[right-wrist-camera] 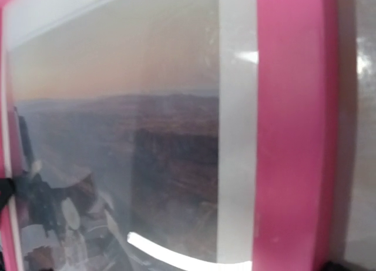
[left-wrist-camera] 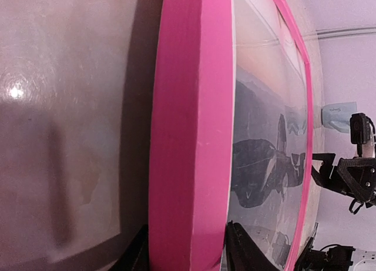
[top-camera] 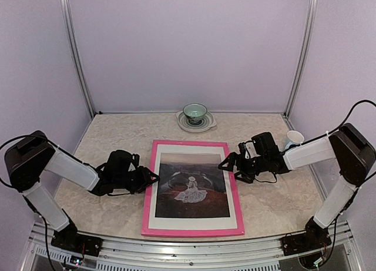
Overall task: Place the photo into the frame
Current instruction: Adjust the photo frame at the center of the board.
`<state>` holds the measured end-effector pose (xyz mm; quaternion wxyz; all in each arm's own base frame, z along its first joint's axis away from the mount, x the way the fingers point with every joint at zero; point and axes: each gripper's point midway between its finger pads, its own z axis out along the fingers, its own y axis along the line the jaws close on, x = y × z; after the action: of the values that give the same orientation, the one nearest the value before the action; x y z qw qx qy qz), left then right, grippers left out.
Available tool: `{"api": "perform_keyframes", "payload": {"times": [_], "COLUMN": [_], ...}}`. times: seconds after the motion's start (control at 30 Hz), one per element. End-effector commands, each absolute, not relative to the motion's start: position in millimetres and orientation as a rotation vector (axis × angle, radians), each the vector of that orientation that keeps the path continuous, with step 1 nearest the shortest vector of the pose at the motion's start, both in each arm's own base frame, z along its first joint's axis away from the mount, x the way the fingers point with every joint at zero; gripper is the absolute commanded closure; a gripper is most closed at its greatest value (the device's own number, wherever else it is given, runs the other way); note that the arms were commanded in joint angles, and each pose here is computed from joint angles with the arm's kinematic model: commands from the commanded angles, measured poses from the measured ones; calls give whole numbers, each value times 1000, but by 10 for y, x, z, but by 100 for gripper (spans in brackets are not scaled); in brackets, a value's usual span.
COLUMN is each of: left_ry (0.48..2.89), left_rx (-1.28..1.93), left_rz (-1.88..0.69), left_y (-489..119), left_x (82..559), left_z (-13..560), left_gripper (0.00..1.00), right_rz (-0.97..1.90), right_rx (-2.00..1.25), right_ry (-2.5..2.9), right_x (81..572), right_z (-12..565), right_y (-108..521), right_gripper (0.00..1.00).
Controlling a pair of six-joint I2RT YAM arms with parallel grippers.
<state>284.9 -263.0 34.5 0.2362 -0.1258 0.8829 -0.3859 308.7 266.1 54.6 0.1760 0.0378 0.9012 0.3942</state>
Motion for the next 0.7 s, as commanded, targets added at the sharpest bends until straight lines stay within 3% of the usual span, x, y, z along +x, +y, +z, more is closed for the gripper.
{"api": "perform_keyframes", "payload": {"times": [0.0,0.27,0.67], "left_ry": [2434,2446,2507], "left_rx": [-284,-222,-158], "left_rz": [-1076,-1064,-1034], "left_y": [-2711,-2828,-3014], "left_x": [2810,2894,2987], "left_z": [346,348,183], "left_gripper": [59,37,25], "right_rz": [1141,1140,1064], "right_rx": [57,41,57], "right_ry": [2544,2535,2545], "right_x": [3093,3134,3324], "right_z": [592,635,619], "right_y": [2760,2784,2773], "right_gripper": [1,1,1]}}
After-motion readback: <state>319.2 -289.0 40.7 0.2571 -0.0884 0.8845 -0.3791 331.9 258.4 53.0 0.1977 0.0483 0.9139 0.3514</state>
